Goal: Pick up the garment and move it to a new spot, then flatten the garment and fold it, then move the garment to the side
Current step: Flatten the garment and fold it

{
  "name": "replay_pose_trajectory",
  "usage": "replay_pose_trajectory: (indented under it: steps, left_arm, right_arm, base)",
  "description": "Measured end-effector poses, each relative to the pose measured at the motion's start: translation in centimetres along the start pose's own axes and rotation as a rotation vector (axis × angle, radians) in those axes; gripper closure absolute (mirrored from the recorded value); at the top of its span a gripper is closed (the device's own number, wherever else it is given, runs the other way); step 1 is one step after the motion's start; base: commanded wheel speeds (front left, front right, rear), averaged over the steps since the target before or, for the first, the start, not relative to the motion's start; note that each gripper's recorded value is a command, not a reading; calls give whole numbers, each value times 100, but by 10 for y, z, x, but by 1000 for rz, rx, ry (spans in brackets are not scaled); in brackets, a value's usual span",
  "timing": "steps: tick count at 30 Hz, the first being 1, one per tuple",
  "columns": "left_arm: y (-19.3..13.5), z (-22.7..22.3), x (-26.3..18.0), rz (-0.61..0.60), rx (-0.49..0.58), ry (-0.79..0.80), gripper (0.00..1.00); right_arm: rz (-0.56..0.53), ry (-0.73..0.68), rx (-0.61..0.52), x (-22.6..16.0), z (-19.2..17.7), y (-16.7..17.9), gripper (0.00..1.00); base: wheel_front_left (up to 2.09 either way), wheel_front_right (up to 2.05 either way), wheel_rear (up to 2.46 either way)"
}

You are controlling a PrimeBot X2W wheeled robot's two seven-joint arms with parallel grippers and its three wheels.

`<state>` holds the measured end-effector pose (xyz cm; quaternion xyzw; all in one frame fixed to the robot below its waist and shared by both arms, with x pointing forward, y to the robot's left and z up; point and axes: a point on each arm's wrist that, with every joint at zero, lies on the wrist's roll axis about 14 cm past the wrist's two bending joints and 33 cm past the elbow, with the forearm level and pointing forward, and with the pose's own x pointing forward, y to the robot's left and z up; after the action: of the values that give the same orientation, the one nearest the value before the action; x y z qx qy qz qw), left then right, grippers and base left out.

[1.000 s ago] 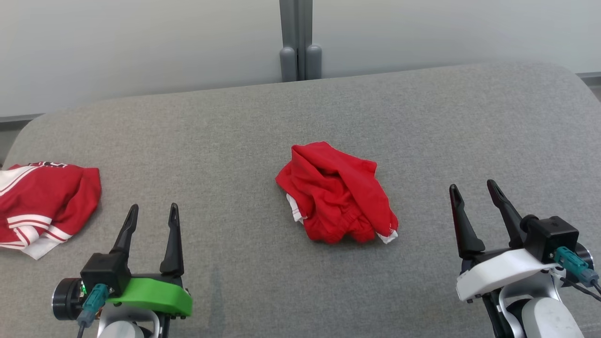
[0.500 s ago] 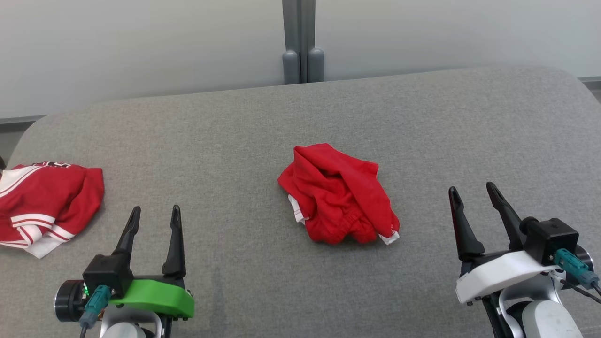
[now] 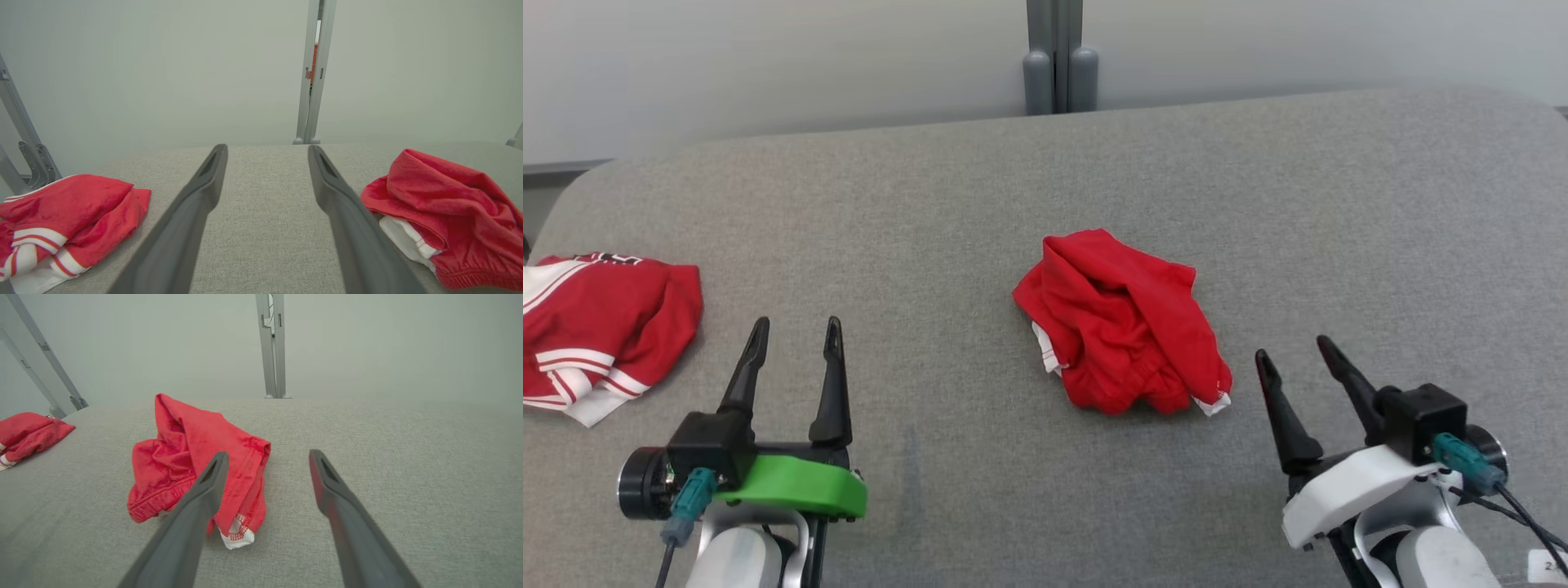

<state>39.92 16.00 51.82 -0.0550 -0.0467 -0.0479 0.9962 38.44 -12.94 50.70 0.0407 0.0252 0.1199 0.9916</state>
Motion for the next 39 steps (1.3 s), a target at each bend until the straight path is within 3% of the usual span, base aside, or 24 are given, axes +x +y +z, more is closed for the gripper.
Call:
replay_pose_trajectory:
  steps: [8,13,14,15,16,17,21,29,34,39]
  left_arm:
    - [3,-6,20,9,5,1,0]
    - [9,-18,28,29,2,23,0]
    - [10,-20,28,33,1,27,0]
    - [11,-22,29,37,1,32,0]
    - [11,-24,29,36,1,36,0]
    - [11,-25,30,36,1,38,0]
    - [10,-23,34,29,2,29,0]
    - [3,-22,37,15,-2,20,0]
    - [4,-22,41,15,-4,16,0]
    - [4,-25,43,18,-6,21,0]
  right_arm:
    - [97,232,29,10,-76,25,0]
    - [119,265,14,23,-95,27,0]
    - [121,263,10,25,-96,26,34]
    - [125,259,5,28,-96,26,53]
    - [128,256,0,30,-96,26,96]
    - [130,247,-4,31,-95,26,100]
    - [130,180,-8,38,-80,25,100]
    - [100,-28,-22,60,-14,11,100]
    - [-37,-106,-38,72,13,-40,100]
    - [-189,-46,-22,65,-4,-92,100]
  base:
    - [0,0,0]
    - [0,0,0]
    - [0,0,0]
    - [0,0,0]
    - [0,0,0]
    - [0,0,0]
    - [0,0,0]
    - [0,0,0]
    - [0,0,0]
    - [0,0,0]
